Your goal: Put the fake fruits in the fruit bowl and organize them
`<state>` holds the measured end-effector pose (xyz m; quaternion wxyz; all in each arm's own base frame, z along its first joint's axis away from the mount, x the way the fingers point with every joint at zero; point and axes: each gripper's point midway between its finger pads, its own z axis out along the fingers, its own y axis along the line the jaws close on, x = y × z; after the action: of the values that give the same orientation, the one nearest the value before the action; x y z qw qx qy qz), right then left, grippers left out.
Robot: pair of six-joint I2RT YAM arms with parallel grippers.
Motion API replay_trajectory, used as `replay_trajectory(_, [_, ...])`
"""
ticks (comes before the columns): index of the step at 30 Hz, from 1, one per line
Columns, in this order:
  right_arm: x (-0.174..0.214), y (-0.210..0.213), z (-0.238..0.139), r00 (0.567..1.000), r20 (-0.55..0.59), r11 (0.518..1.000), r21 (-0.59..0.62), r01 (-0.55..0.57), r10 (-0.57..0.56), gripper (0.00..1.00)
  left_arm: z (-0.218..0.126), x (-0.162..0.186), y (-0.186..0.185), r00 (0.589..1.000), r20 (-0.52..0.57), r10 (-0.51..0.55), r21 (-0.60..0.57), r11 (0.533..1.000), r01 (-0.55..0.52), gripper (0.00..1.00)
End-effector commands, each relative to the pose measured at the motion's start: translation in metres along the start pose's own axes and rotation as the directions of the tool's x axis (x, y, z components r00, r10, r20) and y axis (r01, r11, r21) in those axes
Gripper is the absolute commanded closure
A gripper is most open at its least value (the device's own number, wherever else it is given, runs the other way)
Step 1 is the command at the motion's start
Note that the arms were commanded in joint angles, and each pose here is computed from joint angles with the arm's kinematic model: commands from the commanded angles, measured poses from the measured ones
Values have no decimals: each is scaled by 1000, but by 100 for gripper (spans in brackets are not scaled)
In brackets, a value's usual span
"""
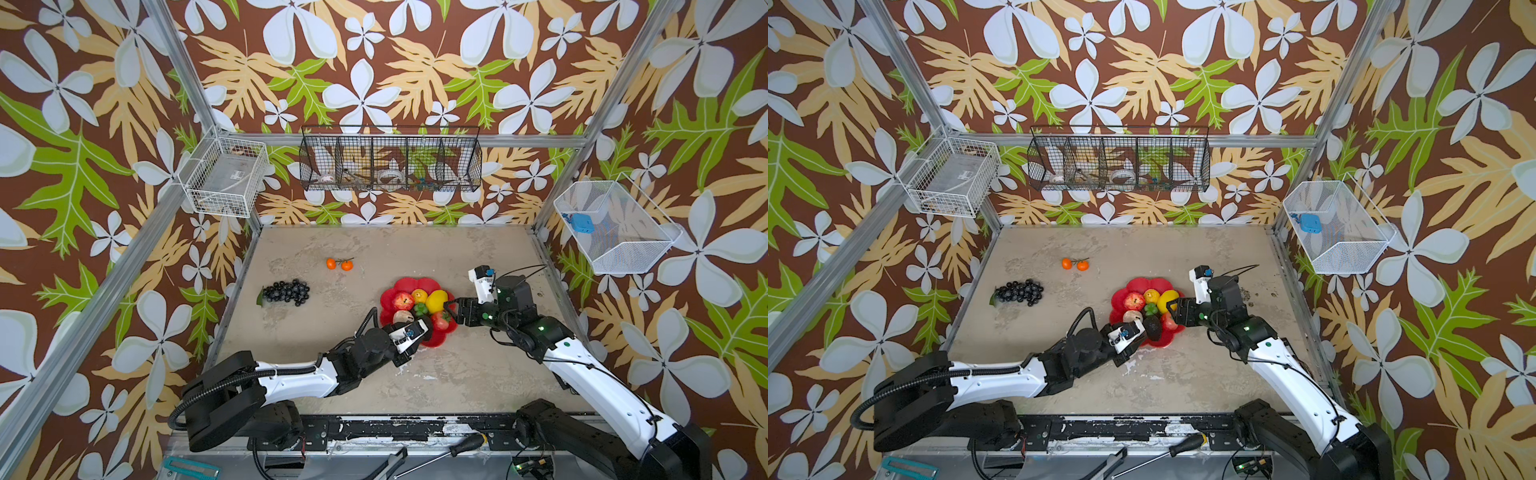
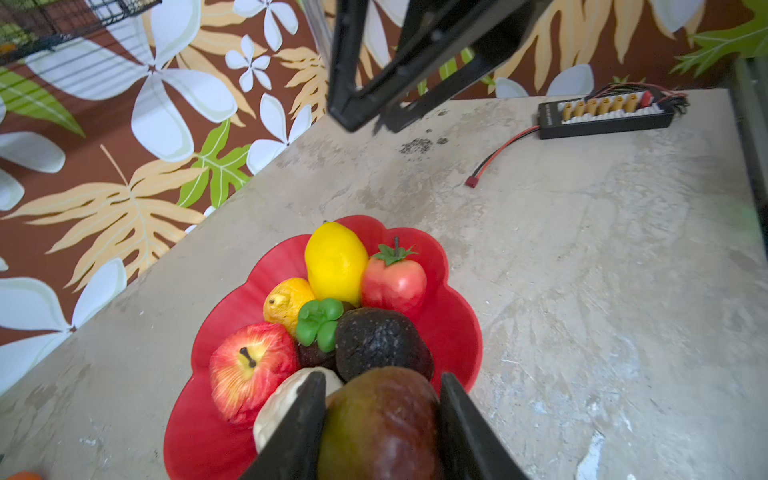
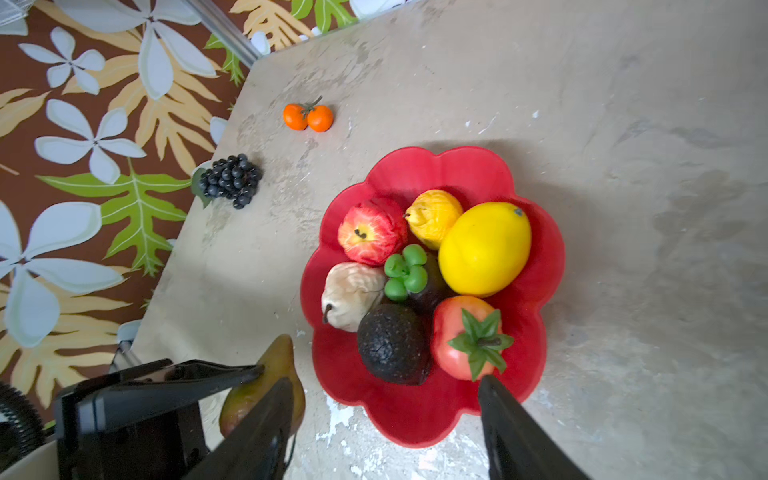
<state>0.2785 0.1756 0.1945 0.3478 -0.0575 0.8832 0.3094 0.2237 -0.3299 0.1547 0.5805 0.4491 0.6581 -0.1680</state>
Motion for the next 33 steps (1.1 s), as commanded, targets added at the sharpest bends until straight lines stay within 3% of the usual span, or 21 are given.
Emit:
replay_trajectory(1, [8,23,4,998,-57,994,-110,-19,12,33,-5,-28,0,990,129,63,-22,998,-61,56])
replay_trajectory(7, [20,48,17,994,-105,987,-157,-18,2,36,-7,-35,-15,976,167,141,-33,990,-137,57])
replay_trajectory(17, [34,50,24,990,-136,984,-171,-56,33,42,-6,-36,-29,941,223,256,-75,966,-246,56])
replay_trajectory(33, [47,51,28,983,-174,979,-184,-84,52,54,1,-45,-42,915,294,276,-53,961,-272,56])
